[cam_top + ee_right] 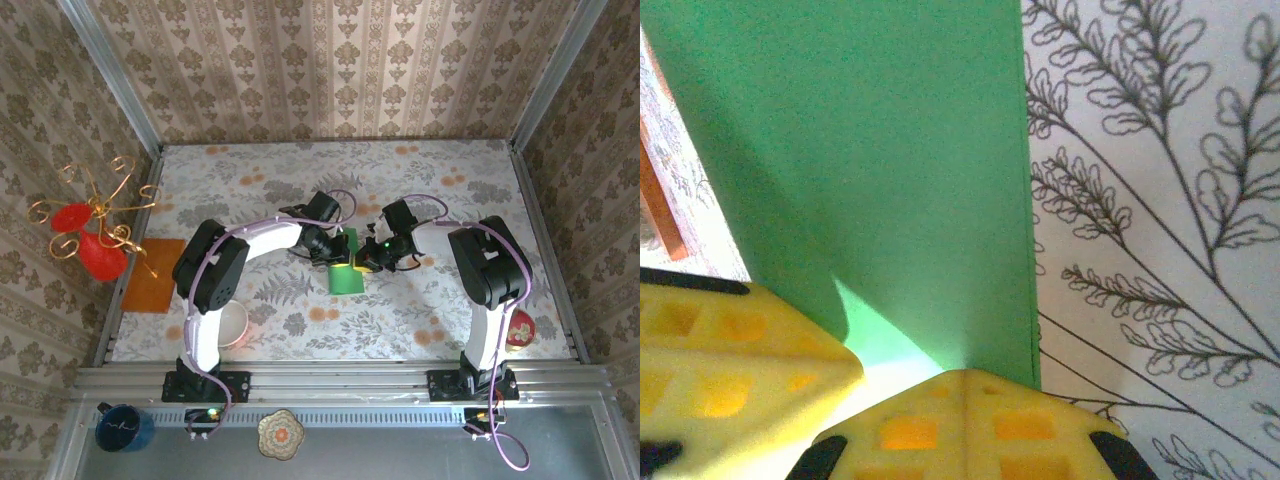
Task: Fold a paper plane with a square sheet of paper (pick it up from the middle)
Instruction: Hold the square sheet of paper at the center of the table, then first fold the square sheet of paper in half at the center of the table.
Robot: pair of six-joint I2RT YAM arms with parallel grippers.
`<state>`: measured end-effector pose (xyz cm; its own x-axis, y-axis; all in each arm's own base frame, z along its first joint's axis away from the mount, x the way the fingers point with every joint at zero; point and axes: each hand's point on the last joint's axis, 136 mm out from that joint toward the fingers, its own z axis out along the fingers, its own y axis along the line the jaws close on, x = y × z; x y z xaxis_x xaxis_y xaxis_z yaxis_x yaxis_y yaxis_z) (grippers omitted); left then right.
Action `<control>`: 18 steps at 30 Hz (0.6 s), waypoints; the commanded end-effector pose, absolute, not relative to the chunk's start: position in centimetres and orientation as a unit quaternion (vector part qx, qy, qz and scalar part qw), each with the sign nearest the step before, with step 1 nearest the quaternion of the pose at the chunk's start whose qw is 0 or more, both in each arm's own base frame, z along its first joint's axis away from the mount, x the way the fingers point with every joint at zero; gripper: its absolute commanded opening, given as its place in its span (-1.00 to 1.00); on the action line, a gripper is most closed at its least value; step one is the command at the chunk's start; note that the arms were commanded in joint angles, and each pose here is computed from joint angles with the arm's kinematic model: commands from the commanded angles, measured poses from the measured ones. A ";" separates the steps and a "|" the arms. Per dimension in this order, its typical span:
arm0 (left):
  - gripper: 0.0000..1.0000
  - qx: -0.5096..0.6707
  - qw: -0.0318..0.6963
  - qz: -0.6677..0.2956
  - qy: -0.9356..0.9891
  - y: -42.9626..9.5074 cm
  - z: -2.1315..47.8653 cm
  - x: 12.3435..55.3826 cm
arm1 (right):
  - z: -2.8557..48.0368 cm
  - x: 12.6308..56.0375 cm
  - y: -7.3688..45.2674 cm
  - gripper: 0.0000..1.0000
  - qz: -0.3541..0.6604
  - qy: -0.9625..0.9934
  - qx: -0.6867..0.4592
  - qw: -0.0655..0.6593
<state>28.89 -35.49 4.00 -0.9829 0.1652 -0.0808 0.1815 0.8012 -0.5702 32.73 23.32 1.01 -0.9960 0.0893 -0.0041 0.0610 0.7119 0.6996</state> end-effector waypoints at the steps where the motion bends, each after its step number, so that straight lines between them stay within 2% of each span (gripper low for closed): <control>1: -0.96 0.104 -0.003 -0.291 0.951 -34.1 2.7 28.3 | -5.2 28.4 19.7 -0.95 0.264 0.958 0.087 -0.064; 11: -0.97 0.100 0.002 -0.277 0.956 -30.9 1.1 28.7 | -6.4 27.4 18.6 -0.95 0.237 0.964 0.095 -0.078; 18: -0.99 0.070 0.014 -0.271 0.960 -26.2 0.9 29.2 | -6.9 27.1 17.7 -0.96 0.229 0.965 0.103 -0.081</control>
<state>29.24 -30.39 2.11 -0.9821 0.1649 -0.0910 0.1864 0.7811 -0.5959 32.67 22.95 0.77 -0.9954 0.0947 0.0115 0.0760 0.7143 0.6957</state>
